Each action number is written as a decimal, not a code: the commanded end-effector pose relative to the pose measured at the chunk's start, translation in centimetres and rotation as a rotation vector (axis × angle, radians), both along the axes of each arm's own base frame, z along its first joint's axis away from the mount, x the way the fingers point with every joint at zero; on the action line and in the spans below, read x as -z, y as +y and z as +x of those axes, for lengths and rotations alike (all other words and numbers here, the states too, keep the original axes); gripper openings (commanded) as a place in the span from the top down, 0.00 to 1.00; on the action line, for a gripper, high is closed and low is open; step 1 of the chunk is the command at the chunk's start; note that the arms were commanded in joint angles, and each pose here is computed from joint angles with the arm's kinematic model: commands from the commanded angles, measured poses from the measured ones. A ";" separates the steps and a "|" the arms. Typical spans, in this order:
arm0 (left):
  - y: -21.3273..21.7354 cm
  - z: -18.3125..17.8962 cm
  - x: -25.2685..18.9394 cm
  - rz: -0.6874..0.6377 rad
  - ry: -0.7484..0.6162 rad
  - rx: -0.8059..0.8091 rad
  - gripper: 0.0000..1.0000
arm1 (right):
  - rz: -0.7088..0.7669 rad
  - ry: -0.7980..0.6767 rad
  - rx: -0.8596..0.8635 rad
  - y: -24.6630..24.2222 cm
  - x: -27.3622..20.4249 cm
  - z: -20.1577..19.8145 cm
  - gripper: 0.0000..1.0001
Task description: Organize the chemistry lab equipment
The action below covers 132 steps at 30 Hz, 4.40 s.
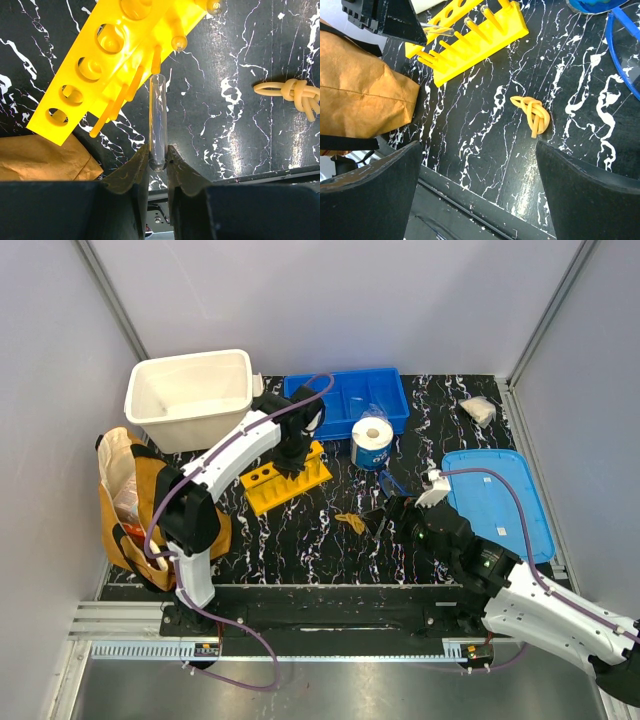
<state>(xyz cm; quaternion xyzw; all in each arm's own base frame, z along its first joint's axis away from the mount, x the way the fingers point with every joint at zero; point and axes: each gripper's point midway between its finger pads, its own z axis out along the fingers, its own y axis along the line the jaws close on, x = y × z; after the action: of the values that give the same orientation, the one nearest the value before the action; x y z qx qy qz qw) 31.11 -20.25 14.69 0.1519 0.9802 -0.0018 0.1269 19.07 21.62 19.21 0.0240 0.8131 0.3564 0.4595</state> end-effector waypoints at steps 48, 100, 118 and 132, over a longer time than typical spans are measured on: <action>0.5 4.9 -5.1 -0.060 -0.307 -0.057 0.44 | -0.162 -0.033 0.140 -0.7 -0.4 3.7 0.00; 2.1 -6.0 -6.6 -0.741 -0.459 -0.065 0.18 | -0.368 0.301 -0.072 6.3 8.9 8.9 0.97; -3.2 -5.3 -12.8 -1.022 -0.369 0.054 0.23 | 0.217 0.063 -0.165 9.7 -8.8 6.8 0.96; -7.1 -7.3 -13.3 -1.199 -0.214 0.163 0.26 | 0.408 0.038 -0.074 10.2 -11.8 8.7 0.96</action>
<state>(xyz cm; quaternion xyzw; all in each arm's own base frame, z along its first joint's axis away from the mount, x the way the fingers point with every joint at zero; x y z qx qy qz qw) 24.90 -25.64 25.62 0.1003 0.8130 -0.4966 0.2870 26.53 31.68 27.52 0.0552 0.7792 0.4885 0.3888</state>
